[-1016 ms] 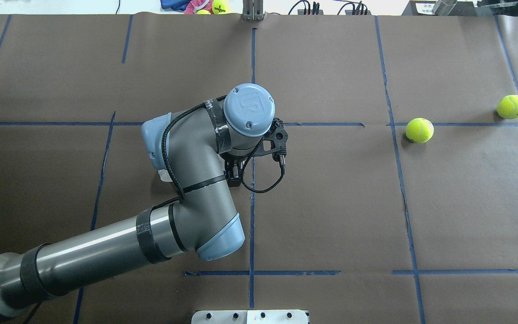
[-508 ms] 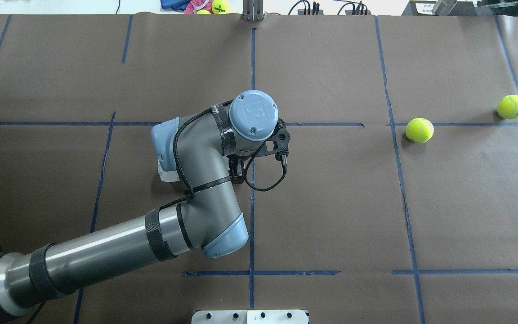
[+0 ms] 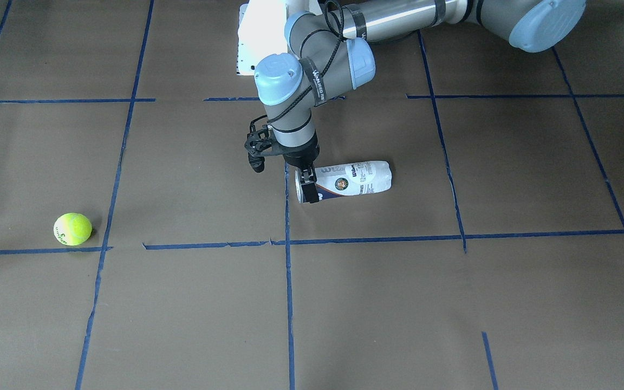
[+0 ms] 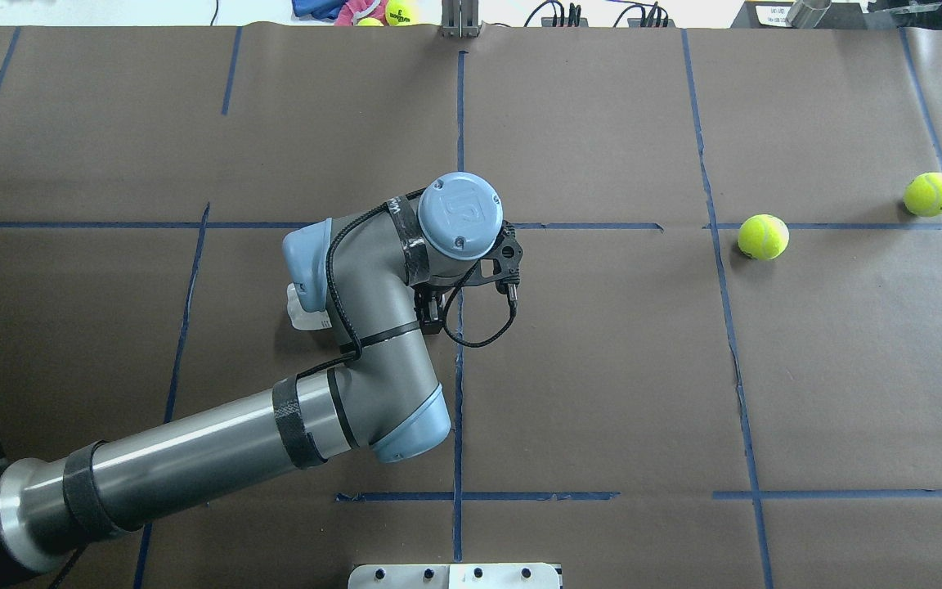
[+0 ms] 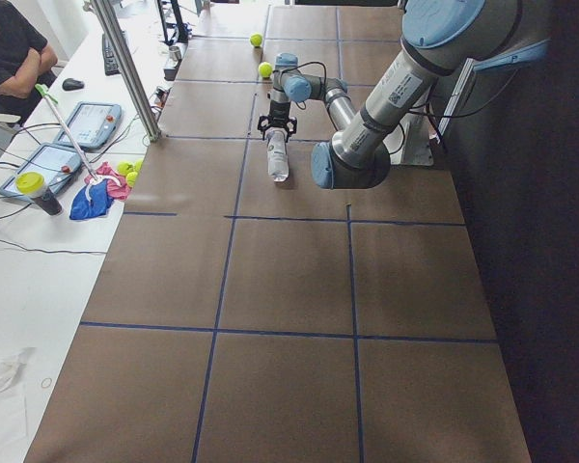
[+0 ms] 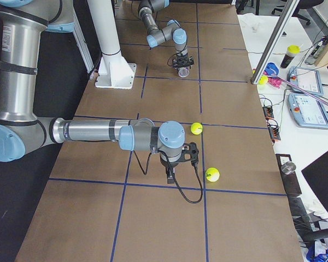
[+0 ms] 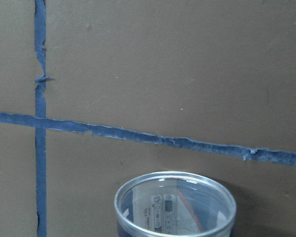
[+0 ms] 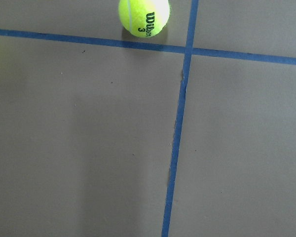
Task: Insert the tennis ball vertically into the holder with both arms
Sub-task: 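Tilt the held can upright with the left gripper, then lift the upright can with the left gripper and hold it mid-table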
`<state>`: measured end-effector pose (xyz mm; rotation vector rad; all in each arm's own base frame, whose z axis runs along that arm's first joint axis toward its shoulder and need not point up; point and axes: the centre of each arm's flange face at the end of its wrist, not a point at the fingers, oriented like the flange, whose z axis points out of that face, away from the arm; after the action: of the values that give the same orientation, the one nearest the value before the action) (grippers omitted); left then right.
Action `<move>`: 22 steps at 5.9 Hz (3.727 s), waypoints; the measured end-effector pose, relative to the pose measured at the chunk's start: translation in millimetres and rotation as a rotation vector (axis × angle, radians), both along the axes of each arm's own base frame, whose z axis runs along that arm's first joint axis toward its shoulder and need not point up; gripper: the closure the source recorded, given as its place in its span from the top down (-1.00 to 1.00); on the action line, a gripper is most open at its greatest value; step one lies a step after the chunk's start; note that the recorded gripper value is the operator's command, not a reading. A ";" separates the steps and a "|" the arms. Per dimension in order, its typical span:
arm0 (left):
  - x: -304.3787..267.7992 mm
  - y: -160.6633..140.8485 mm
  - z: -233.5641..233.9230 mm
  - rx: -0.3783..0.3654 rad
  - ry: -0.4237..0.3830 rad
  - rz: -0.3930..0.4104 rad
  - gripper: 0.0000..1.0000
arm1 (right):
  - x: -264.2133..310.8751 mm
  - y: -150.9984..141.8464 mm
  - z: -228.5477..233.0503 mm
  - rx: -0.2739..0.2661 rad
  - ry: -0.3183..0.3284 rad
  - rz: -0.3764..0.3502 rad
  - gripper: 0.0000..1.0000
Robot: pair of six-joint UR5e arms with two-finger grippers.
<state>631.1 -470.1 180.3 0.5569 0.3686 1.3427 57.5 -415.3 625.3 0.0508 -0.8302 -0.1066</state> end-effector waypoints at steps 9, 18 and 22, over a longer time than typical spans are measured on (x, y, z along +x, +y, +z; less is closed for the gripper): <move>-23.8 -9.7 -34.6 0.091 0.104 -0.062 0.29 | -1.5 -1.0 -2.1 0.003 -0.003 -0.001 1.00; -124.8 17.2 -34.8 0.104 1.486 -0.639 0.32 | -108.6 -116.5 -149.2 0.190 -0.070 0.020 0.99; -90.9 42.7 28.3 0.096 1.537 -0.686 0.38 | -196.1 -135.3 -191.2 0.201 0.028 0.080 0.99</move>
<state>540.2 -427.4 208.7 1.5774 1.2011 0.0434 -138.6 -550.6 434.1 0.2709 -0.7866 -0.1147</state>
